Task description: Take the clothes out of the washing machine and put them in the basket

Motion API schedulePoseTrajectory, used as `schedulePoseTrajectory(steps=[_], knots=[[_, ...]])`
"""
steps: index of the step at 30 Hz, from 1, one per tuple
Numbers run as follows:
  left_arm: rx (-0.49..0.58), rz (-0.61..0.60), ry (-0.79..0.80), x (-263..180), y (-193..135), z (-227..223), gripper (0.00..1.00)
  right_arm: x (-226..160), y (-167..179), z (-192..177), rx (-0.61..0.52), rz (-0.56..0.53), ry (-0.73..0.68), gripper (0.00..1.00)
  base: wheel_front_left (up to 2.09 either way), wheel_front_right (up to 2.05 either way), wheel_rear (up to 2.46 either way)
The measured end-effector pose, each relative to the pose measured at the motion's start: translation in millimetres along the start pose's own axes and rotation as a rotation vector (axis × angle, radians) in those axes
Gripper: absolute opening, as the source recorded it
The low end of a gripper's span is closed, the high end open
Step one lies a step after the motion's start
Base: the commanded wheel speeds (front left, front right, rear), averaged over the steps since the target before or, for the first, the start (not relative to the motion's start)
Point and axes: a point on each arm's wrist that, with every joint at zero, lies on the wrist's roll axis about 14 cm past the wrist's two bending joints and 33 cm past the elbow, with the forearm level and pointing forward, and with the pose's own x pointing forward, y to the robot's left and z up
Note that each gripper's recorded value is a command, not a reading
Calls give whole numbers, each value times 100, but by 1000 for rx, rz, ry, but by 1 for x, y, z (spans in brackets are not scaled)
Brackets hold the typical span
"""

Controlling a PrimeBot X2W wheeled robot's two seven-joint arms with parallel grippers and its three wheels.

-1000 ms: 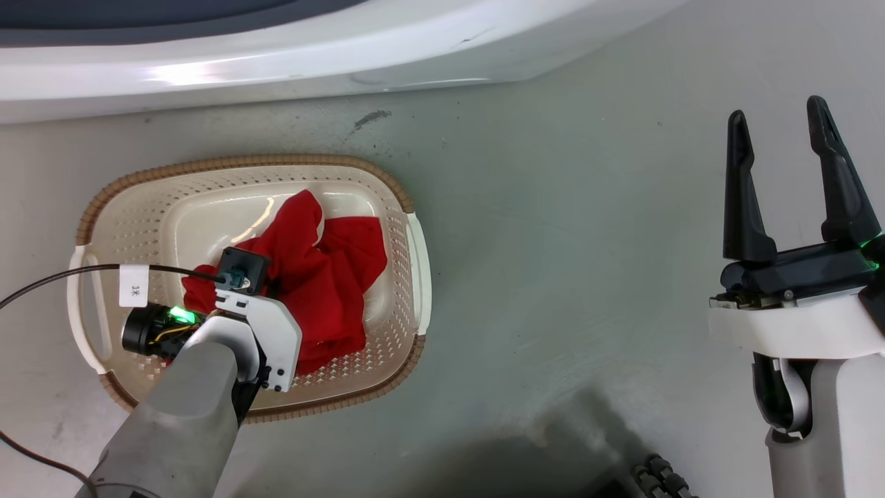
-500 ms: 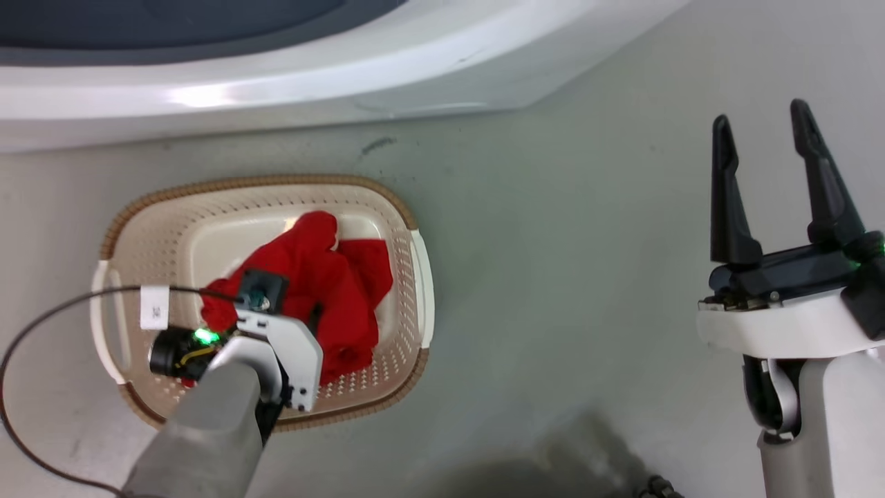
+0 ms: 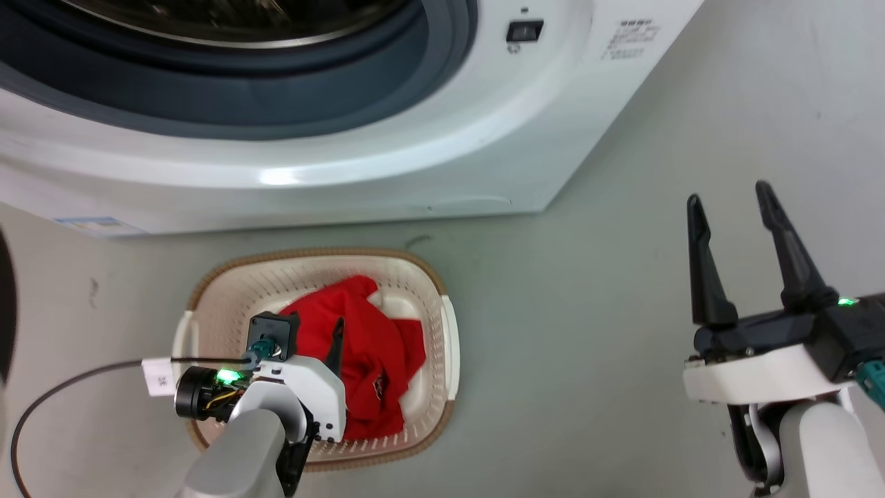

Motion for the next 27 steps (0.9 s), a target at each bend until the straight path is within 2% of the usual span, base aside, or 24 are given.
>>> schedulePoseTrajectory(steps=[12, 27], knots=[[-47, 138, -406, -76, 15, 98, 100, -30, 16, 35, 10, 35, -65, 100, 0, 0, 0], [-39, 304, -775, -183, 36, 167, 100, -58, 24, 75, 26, 49, -167, 100, 0, 0, 0]])
